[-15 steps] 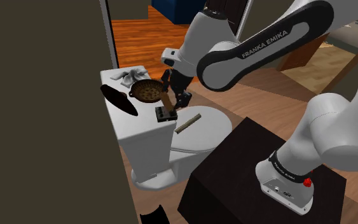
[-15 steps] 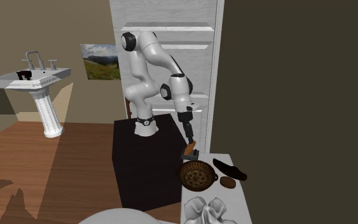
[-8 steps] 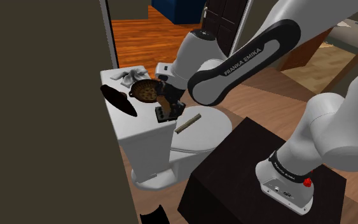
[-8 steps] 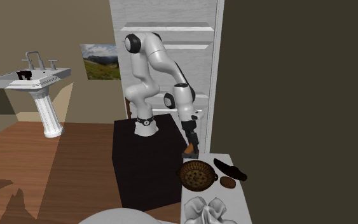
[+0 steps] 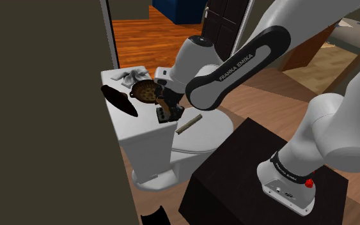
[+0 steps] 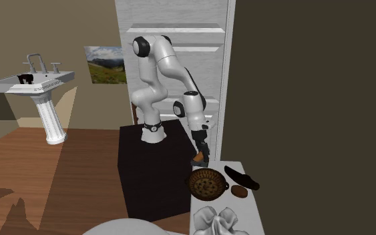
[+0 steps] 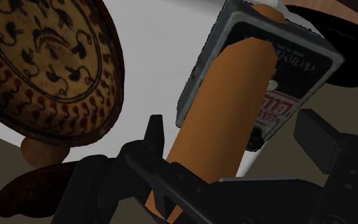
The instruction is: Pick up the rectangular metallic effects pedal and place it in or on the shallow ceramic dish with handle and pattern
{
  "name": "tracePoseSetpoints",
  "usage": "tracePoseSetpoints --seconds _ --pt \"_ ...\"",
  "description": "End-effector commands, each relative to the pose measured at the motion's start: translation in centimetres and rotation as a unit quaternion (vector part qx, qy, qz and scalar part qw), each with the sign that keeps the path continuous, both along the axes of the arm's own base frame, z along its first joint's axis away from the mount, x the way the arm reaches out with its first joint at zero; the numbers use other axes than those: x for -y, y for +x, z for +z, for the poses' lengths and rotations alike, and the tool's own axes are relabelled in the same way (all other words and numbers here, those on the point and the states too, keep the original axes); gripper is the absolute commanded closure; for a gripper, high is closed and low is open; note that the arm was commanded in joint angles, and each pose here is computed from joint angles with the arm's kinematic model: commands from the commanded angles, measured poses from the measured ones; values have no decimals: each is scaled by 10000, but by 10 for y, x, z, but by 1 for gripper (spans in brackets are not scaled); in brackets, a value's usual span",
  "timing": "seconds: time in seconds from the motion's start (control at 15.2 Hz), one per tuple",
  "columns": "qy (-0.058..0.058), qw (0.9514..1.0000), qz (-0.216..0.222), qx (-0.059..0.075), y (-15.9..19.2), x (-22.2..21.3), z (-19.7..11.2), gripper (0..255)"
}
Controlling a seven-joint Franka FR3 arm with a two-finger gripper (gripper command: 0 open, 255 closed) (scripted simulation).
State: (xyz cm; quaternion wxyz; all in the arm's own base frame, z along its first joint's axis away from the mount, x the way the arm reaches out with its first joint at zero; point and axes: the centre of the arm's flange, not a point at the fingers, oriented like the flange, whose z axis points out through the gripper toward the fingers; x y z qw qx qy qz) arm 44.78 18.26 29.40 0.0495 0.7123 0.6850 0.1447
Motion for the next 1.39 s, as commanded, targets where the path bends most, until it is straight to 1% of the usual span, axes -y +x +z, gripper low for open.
tracePoseSetpoints --seconds 0.0,0.07,0.13,0.73,1.32 --pt "-7 10000 1 -17 0 0 -2 0" --pt "-7 10000 1 -17 0 0 -2 0" --pt "-7 10000 2 -17 0 0 -2 255" --pt "-7 10000 1 -17 0 0 -2 255" --pt "-7 10000 1 -17 0 0 46 255"
